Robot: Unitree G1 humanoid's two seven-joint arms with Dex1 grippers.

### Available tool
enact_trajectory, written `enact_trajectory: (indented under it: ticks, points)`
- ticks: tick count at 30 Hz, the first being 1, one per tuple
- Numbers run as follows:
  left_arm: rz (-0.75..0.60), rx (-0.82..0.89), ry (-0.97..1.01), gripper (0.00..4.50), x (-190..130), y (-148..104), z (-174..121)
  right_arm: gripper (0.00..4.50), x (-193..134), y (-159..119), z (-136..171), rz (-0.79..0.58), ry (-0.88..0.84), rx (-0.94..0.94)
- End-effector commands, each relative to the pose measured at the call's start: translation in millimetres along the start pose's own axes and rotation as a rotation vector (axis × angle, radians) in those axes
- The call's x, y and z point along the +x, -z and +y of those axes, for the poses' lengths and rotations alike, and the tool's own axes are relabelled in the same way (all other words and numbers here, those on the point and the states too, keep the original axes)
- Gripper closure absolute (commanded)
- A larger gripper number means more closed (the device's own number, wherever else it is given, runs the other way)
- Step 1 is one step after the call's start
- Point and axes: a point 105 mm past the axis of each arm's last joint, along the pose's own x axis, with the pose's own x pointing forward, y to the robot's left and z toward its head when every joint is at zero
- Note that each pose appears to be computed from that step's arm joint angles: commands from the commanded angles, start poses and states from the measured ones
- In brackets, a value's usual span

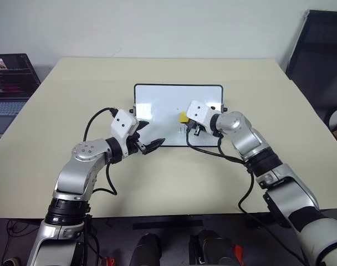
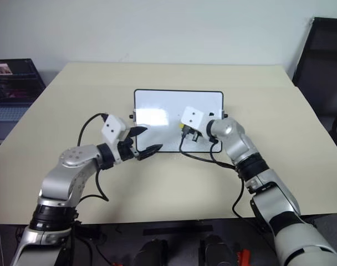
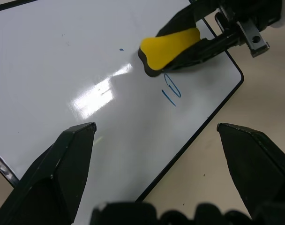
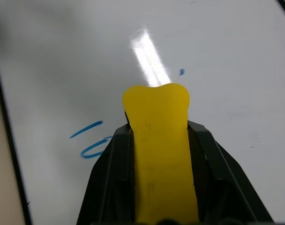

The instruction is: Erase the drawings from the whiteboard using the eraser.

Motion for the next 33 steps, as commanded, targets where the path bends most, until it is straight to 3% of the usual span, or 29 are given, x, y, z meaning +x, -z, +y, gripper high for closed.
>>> enact_trajectory:
  ticks: [1,6,12,20,28,33]
  points:
    - [-0.046,0.039,0.010,0.00,0.1,-17.4,-2.8,3.38,-1.3,-19.3,-24.7,-0.056,0.104,-0.015]
    - [-0.045,0.040,0.016,0.00,0.3,-17.7,-4.3,3.38,11.7,-38.9,-19.3,-0.095,0.077,0.001]
    - [-0.044,0.040,0.012,0.00,-0.5,-17.9,-4.4,3.38,12.5,-11.6,5.4,0.003,-0.080,0.014]
    - [-0.043,0.043,0.016,0.00,-0.7,-18.9,-6.2,3.38,4.4,-3.9,-23.7,0.019,0.048,0.039]
    - [-0.046,0.044,0.024,0.00,0.7,-21.3,-6.7,3.38,-24.3,44.6,-14.9,0.136,-0.010,0.033]
    - [-0.047,0.044,0.025,0.00,1.0,-22.2,-5.7,3.38,-37.2,49.9,-16.9,0.138,0.030,0.031]
